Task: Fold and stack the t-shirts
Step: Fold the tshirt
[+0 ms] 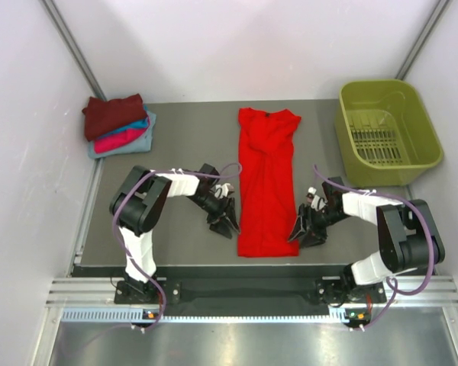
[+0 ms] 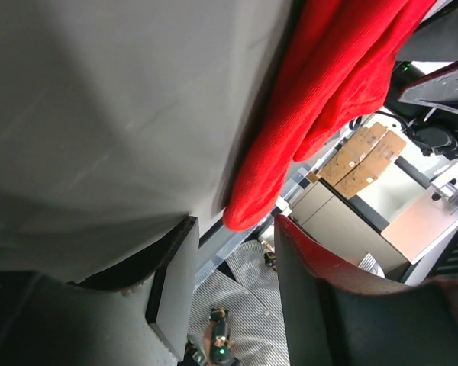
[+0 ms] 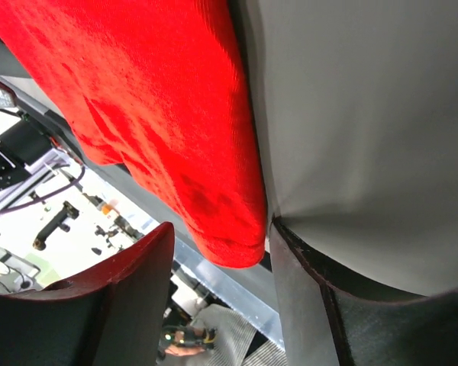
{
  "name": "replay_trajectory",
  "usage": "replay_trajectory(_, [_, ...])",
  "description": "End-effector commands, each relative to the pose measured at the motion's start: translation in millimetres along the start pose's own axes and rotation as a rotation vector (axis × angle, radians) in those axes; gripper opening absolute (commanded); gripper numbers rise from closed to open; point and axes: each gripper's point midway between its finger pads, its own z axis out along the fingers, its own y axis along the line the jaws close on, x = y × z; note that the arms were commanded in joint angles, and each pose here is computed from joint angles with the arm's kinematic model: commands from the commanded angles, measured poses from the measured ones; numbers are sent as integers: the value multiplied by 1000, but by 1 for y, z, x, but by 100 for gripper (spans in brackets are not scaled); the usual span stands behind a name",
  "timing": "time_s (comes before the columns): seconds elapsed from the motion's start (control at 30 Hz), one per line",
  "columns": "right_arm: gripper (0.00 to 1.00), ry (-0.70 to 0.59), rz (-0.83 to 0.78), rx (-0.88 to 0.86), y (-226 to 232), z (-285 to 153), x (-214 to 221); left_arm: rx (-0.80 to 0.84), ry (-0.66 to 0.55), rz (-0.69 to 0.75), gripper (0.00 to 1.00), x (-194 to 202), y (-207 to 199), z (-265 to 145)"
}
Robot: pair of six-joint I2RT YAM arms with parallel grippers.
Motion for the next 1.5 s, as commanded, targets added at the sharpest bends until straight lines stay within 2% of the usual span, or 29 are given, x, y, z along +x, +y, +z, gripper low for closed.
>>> replay_trajectory(0.0, [53, -41, -14, -33, 7, -2, -6, 7, 3, 42, 50, -9, -7, 8])
replay_trajectory(0.27, [52, -25, -13, -32, 10, 2, -9, -3, 74, 91, 49, 5, -17, 27])
replay_trajectory(0.53, [49, -11, -1, -30, 9, 6, -4, -5, 64, 89, 46, 15, -13, 27])
replay_trajectory(0.7, [44, -3, -15, -44, 13, 11, -1, 9, 85, 93, 36, 22, -13, 31])
replay_trajectory(0.9, [41, 16, -31, -46, 18, 14, 1, 18, 93, 121, 31, 21, -21, 35])
replay_trajectory(1.0, [37, 21, -38, -48, 19, 15, 3, 23, 93, 132, 23, 22, -24, 35])
replay_trajectory(1.07, [23, 25, -45, -54, 20, 16, 6, 28, 91, 137, 12, 23, -25, 35])
replay_trajectory(1.13, [3, 22, -48, -47, 20, 16, 6, 33, 91, 145, 5, 23, -27, 34])
replay_trajectory(1.17, [1, 13, -58, -47, 21, 15, 5, 37, 85, 156, 0, 22, -29, 33])
replay_trajectory(1.3, [0, -3, -92, -51, 27, 6, 4, 29, 78, 188, 0, 18, -36, 27])
replay_trajectory(1.47, [0, -78, -205, -56, 43, -12, -9, -5, -6, 362, 0, -2, -66, -1])
